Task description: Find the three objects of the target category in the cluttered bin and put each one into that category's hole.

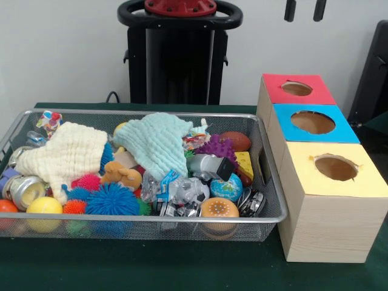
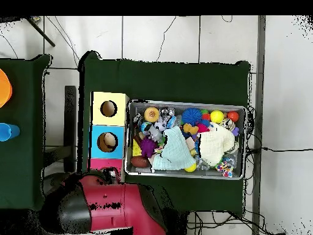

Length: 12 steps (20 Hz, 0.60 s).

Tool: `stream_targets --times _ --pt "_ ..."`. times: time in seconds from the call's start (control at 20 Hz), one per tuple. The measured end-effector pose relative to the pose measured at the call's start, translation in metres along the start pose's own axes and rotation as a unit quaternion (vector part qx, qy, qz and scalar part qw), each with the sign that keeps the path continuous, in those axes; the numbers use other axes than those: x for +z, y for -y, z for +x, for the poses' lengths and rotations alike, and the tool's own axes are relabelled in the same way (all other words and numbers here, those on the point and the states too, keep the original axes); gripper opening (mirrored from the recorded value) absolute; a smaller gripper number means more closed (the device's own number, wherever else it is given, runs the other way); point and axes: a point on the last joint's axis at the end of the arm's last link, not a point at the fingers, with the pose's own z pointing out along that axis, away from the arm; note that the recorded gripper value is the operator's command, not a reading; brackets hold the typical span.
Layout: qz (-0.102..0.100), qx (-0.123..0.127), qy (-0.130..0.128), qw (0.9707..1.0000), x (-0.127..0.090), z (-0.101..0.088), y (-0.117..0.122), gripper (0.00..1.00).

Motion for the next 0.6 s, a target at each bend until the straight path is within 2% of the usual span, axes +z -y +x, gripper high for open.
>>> stream_targets --times 0.35,0.6 --pt "0.002 -0.007 -0.003 1.0 -0.008 -0.026 -0.002 1.0" --pt "0.002 -0.008 -0.003 1.0 -0.009 -0.037 -0.001 1.0"
